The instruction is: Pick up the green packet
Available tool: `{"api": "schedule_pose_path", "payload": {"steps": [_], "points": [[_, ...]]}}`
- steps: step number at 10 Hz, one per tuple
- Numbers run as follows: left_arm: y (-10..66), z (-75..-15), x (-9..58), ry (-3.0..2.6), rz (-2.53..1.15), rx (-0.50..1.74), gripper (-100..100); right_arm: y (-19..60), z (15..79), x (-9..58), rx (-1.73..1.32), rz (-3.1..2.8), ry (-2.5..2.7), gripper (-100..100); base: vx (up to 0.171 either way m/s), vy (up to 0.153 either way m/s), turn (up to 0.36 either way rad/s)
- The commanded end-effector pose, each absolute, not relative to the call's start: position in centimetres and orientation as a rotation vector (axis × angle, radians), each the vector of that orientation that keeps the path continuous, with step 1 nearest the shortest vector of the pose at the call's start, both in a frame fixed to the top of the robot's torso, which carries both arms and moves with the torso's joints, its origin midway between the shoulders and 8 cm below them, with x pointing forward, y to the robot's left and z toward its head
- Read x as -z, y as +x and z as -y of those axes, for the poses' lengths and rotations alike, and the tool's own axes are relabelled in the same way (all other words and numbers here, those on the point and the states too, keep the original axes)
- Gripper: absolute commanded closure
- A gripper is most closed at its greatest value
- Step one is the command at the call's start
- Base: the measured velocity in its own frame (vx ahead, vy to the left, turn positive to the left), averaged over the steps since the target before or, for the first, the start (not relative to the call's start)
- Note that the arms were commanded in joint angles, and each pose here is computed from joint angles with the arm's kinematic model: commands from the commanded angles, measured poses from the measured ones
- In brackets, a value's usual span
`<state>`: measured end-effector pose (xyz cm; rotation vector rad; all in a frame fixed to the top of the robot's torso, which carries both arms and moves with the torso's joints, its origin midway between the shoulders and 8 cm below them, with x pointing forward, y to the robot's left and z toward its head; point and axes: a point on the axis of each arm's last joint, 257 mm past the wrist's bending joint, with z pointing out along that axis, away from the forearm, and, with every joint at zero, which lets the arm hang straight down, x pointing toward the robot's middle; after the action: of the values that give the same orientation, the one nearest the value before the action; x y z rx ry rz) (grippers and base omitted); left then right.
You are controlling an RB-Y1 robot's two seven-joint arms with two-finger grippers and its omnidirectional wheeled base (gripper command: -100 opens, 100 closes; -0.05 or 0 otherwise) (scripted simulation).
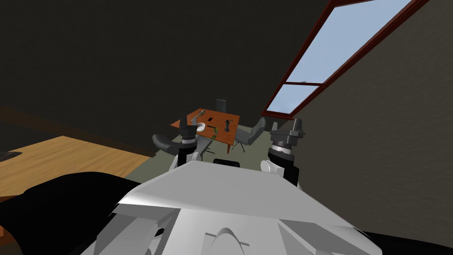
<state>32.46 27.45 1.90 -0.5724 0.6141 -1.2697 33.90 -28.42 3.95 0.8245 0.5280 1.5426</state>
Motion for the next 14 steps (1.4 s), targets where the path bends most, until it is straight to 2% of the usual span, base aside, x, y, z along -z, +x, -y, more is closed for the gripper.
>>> {"api": "schedule_pose_path", "payload": {"steps": [1,8,14], "points": [[33.0,-27.4,-1.4,-0.570,-0.649,1.275,-100,33.9,28.4,-4.0,-1.543,-0.528,0.824,0,0.000,0.007,-0.004],[37.2,-30.3,3.1,-0.694,-0.800,1.278,-100,33.9,28.4,-4.0,-1.543,-0.528,0.824,0,0.001,0.038,-0.010],[41.4,-36.3,8.2,-0.930,-0.861,1.254,-100,33.9,28.4,-4.0,-1.543,-0.528,0.824,0,0.000,0.054,-0.009]]}}
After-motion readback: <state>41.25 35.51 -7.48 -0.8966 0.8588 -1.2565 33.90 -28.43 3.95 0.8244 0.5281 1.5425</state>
